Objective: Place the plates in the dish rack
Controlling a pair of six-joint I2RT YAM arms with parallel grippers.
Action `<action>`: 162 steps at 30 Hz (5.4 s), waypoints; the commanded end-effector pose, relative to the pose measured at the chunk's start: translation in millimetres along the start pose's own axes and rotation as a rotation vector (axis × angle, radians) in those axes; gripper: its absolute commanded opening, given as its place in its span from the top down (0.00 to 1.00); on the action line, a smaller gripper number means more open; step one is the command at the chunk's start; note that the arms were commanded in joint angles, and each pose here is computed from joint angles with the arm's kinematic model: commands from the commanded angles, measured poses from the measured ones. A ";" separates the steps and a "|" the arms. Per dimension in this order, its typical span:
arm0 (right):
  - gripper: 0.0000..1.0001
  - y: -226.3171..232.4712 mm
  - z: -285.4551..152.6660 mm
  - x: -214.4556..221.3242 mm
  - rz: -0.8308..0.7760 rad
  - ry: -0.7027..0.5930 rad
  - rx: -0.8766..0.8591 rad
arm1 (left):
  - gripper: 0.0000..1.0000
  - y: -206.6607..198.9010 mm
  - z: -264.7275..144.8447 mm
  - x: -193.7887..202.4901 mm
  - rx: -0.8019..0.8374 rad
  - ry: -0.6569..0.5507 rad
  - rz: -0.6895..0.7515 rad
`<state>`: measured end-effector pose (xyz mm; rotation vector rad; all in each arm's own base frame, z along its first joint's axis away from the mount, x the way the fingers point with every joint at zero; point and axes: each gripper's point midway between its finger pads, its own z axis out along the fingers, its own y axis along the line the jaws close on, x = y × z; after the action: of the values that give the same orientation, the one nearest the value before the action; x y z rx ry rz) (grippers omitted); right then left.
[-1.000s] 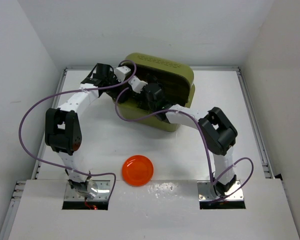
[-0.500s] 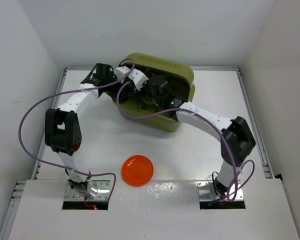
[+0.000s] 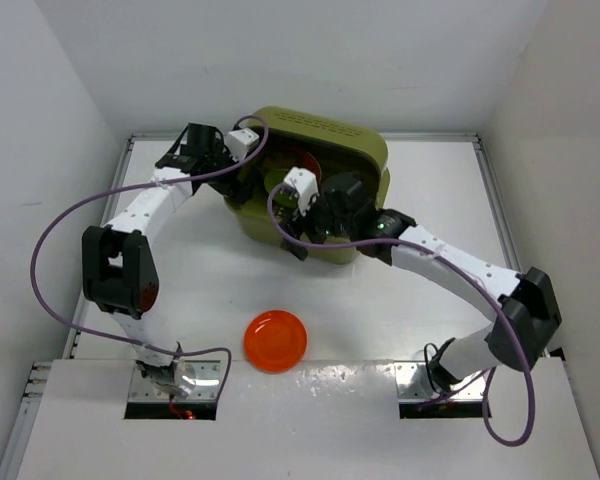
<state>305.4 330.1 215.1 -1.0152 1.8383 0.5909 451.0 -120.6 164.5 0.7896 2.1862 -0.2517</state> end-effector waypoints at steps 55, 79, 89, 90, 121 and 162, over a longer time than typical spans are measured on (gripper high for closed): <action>1.00 114.3 -16.1 74.9 0.140 0.166 -0.084 | 0.00 -38.8 -146.9 29.0 -0.211 -0.195 -0.090; 1.00 -136.4 -50.5 -150.3 -0.300 -0.197 0.621 | 0.00 2.6 -104.9 -0.4 -0.146 -0.170 -0.166; 1.00 -123.4 0.4 -102.1 -0.585 -0.122 0.687 | 0.00 20.7 -63.8 -14.2 -0.102 -0.135 -0.180; 1.00 -124.0 3.2 -100.3 -0.588 -0.120 0.693 | 0.00 22.1 -65.5 -17.8 -0.105 -0.143 -0.168; 1.00 -128.8 80.7 19.9 -0.505 -0.013 0.572 | 0.00 17.4 -35.2 10.2 -0.061 -0.082 -0.183; 0.28 -128.6 32.1 -67.0 -0.505 -0.141 0.693 | 0.00 15.1 -38.5 12.8 -0.062 -0.082 -0.174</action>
<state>449.3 304.1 188.4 -0.9907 1.5156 -0.3244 430.8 -90.3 176.1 0.5369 2.2014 -0.3070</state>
